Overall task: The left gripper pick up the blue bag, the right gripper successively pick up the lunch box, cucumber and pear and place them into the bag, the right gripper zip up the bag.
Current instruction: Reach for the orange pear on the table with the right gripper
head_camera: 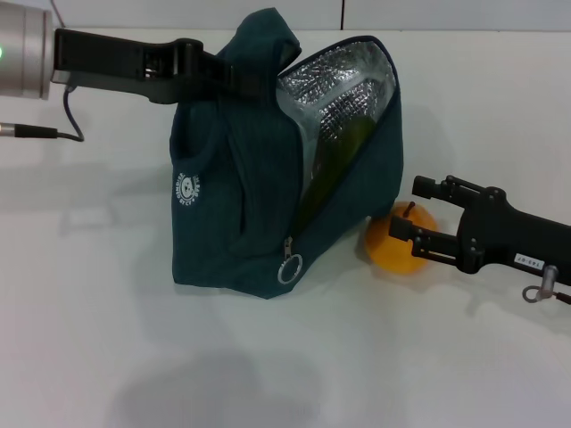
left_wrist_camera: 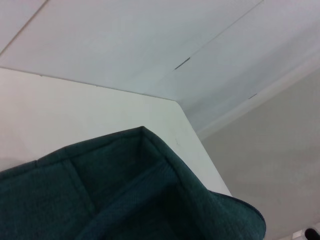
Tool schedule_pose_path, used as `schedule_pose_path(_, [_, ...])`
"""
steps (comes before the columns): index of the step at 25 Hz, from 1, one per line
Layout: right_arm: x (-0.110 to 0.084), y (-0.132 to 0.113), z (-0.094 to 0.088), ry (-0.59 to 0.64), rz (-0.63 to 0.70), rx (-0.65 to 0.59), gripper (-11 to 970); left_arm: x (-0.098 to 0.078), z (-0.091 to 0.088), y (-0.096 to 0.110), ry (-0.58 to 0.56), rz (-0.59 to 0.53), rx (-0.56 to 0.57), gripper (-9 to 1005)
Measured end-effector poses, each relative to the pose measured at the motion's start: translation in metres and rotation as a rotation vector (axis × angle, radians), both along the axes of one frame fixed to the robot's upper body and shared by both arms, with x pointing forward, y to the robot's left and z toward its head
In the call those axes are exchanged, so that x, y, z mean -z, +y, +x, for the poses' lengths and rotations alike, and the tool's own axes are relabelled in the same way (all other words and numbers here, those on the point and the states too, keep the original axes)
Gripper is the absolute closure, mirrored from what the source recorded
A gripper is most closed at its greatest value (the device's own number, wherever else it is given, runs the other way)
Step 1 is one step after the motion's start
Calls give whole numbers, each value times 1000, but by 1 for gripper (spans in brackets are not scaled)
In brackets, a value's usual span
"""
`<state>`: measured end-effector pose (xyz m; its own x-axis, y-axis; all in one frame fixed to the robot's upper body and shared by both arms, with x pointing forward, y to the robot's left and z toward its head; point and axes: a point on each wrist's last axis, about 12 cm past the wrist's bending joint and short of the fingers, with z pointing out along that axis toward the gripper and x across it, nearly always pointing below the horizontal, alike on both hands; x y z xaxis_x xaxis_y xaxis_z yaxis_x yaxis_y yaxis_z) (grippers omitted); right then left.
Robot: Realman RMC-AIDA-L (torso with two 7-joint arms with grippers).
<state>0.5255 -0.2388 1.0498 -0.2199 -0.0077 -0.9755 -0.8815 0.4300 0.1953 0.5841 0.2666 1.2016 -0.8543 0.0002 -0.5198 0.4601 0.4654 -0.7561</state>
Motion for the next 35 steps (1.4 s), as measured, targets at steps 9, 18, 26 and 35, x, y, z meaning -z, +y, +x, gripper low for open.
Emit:
schedule_pose_path(9, [3, 2, -2, -41, -41, -23, 203, 2, -1, 1, 5, -1, -4, 953])
schedule_pose_path(18, [2, 4, 2, -53, -64, -27, 252, 2, -1, 1, 5, -2, -2, 953])
schedule_pose_path(26, [0, 5, 7, -60, -74, -21, 533, 2, -2, 1, 6, -2, -2, 953])
schedule_pose_path(35, [1, 4, 8, -68, -80, -8, 810, 2, -2, 1, 6, -2, -1, 953])
